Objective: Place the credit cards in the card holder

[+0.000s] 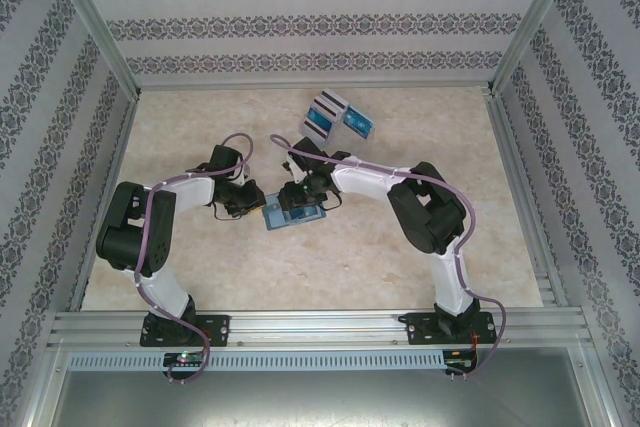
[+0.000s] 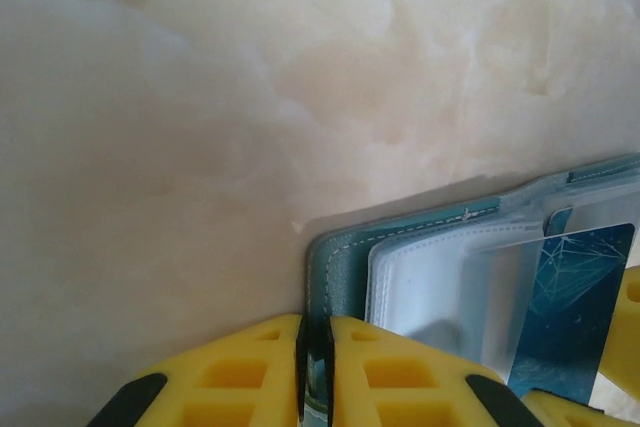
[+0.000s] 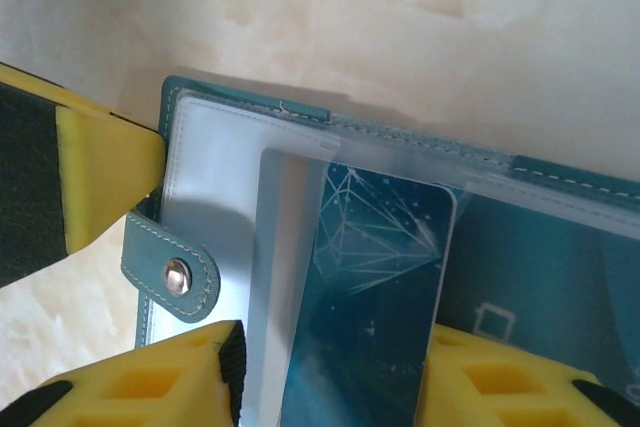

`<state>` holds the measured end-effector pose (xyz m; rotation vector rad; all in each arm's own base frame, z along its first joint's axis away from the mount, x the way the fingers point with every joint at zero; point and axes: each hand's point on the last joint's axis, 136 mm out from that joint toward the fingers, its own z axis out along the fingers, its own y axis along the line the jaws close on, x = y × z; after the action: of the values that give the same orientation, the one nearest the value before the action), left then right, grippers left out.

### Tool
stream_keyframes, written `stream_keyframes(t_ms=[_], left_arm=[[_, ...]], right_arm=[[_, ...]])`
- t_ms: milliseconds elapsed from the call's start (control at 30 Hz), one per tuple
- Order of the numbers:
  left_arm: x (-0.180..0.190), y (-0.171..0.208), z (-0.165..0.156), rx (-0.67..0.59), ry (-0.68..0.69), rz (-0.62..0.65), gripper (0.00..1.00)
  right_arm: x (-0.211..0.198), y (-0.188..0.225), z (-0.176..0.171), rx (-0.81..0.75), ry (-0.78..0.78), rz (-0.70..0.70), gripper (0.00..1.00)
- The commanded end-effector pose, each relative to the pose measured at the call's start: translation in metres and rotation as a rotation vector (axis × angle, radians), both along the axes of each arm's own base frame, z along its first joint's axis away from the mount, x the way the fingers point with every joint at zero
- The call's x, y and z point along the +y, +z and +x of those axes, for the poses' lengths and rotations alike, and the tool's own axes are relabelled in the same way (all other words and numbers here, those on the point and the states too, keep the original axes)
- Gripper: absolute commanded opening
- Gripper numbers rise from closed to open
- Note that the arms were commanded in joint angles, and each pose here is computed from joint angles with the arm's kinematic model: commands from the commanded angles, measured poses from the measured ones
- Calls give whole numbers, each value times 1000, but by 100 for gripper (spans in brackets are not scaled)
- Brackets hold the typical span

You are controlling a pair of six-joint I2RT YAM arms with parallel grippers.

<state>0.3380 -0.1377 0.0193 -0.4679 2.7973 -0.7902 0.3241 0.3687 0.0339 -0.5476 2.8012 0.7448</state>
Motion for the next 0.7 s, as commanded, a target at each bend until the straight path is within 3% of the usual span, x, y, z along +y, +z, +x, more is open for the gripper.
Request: stream_keyframes(t_ms=[0, 667], left_arm=[[-5, 0, -2, -5, -6, -15, 15], [-4, 2, -4, -14, 6, -20, 15]], right_arm=[[-11, -16, -7, 11, 21, -101, 49], [8, -10, -22, -15, 167, -200, 64]])
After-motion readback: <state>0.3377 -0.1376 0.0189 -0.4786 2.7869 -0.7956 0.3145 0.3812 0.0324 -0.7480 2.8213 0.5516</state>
